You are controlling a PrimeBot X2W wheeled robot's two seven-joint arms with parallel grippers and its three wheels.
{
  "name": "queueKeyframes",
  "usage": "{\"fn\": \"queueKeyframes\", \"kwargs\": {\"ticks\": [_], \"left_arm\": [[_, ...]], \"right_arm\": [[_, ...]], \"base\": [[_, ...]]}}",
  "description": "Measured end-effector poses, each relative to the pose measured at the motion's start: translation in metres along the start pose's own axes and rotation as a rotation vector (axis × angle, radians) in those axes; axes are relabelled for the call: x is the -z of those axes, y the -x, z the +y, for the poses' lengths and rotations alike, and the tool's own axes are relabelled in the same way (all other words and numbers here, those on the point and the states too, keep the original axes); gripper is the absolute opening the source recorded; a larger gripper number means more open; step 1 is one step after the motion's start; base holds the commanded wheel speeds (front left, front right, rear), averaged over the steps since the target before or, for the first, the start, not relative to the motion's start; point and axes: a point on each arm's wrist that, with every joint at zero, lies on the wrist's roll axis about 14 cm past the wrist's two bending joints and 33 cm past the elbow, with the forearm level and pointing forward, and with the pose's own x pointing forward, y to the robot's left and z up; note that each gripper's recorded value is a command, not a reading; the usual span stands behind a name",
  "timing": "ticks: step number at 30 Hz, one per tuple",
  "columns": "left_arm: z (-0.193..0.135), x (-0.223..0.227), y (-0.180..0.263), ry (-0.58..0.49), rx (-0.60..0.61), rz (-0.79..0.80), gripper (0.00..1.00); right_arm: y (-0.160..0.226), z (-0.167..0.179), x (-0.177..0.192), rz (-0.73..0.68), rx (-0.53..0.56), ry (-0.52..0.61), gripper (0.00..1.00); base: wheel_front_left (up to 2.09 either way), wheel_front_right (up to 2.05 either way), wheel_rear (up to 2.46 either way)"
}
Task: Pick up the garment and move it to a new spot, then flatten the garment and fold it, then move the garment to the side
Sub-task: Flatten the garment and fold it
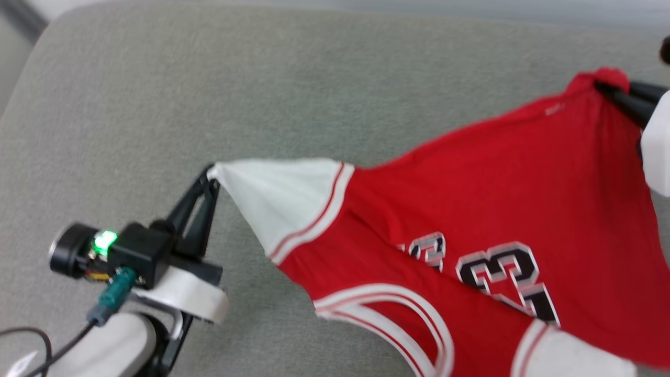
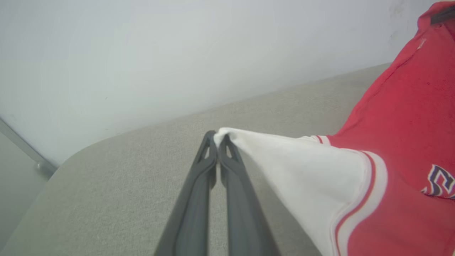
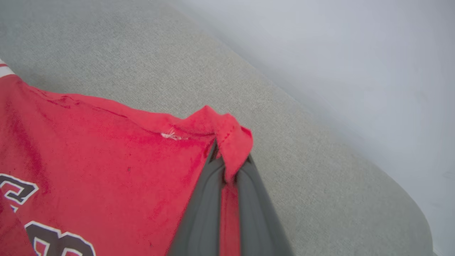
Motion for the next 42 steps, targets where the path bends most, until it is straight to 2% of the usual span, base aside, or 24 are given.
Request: {"fn": "queueKeyframes", "kwargs": {"ticks": [7,13,22,30,37,42], "left_arm": [[-0.017,-0.071,-0.036,-0.088,0.106,-0.190,0.00],[-0.019,-0.128,-0.075,-0.169,0.148,-0.324,0.00],[-0.013,-0.190,-0.140,-0.248,0.157,-0.468,0.00],[-0.011,-0.248,-0.197,-0.301,0.152,-0.596,0.00],[0.001,-0.305,-0.223,-0.333,0.109,-0.713,0.00],[0.007,-0.329,-0.234,-0.343,0.086,-0.764,0.00]], "right_arm": [[0.047,-0.023,-0.042,-0.194,0.119,0.013,0.00],[0.063,-0.047,-0.072,-0.302,0.219,0.014,0.00],[0.056,-0.085,-0.140,-0.484,0.342,0.050,0.00],[0.042,-0.124,-0.193,-0.558,0.452,0.129,0.00],[0.046,-0.155,-0.244,-0.651,0.546,0.186,0.00],[0.035,-0.164,-0.262,-0.682,0.565,0.193,0.00]], "base": [[0.00,0.00,0.00],[0.00,0.00,0.00],[0.00,0.00,0.00],[0.00,0.00,0.00],[0.00,0.00,0.00],[0.00,0.00,0.00]]}}
